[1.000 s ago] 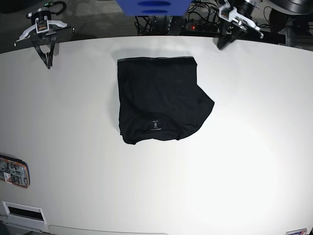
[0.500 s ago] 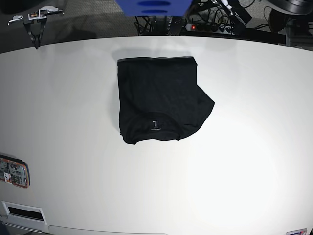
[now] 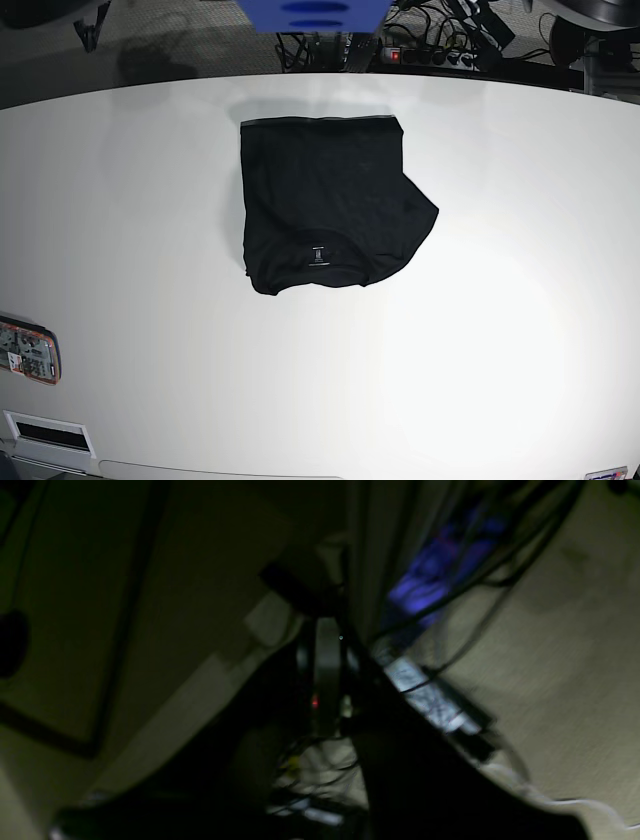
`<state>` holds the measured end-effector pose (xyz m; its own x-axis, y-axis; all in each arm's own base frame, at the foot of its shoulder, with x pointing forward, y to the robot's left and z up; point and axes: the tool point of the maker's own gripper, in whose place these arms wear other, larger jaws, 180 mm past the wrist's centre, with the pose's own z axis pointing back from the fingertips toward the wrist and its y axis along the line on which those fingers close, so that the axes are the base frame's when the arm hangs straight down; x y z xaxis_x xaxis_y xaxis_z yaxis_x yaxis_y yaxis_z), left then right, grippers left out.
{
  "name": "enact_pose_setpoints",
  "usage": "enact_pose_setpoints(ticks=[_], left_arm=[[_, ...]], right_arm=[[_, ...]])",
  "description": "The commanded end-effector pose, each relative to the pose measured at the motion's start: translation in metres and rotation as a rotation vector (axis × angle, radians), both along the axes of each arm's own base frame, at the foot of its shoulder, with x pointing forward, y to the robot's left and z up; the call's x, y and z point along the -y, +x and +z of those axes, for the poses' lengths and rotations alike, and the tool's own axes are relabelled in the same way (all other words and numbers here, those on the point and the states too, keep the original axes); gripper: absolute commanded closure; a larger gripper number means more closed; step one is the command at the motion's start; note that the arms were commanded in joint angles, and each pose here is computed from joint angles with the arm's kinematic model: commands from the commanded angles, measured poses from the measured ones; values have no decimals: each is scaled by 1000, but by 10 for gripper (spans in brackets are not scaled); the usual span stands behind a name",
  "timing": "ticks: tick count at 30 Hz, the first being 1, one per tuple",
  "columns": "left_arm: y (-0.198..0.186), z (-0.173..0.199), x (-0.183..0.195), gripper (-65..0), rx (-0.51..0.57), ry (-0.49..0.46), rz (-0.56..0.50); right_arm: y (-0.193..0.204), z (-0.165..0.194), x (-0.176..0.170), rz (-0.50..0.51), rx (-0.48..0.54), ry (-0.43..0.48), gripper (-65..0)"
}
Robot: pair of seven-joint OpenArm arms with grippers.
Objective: Fold the T-shirt properly
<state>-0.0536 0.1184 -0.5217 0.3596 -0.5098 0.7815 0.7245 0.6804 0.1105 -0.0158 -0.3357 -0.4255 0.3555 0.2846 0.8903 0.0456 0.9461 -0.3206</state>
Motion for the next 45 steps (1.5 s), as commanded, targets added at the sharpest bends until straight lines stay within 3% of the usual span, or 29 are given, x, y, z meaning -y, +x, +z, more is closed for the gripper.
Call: enact_pose_setpoints(ticks=[1,7,12,15,19,24,27,29,31,36,45], left_arm=[[-4,4,-11,0,18,16,4],[-3,-6,-34,0,44,114,-4],[8,-8,-40,0,63,135,59],[15,-25,-52,0,16,189,75],[31,-57,-77,0,-66,237,119],[31,-87,-86,0,-225,281,112],[30,-111,-89,0,-369,405,86],[9,-124,-86,0,-491,505,41],[-9,-132,-78,0,-590,609,-18],[11,-139,-63,0,-652,757,-13],[-30,-133,-56,0,-944,741,-139]], right_arm=[[-5,8,5,-1,18,-13,0],[-39,-16,4,-80,-83,37,0],[-43,-79,-17,-230,-178,183,0],[-59,-113,-52,-217,-329,289,0],[-50,-148,-94,-70,-512,364,0],[-39,-188,-113,28,-770,356,0],[-48,-214,-114,18,-1056,320,0],[-40,-222,-109,-6,-1196,290,0],[-15,-226,-110,-9,-1216,284,0],[-6,-231,-152,27,-1188,348,0],[5,-233,-216,83,-1123,448,0]])
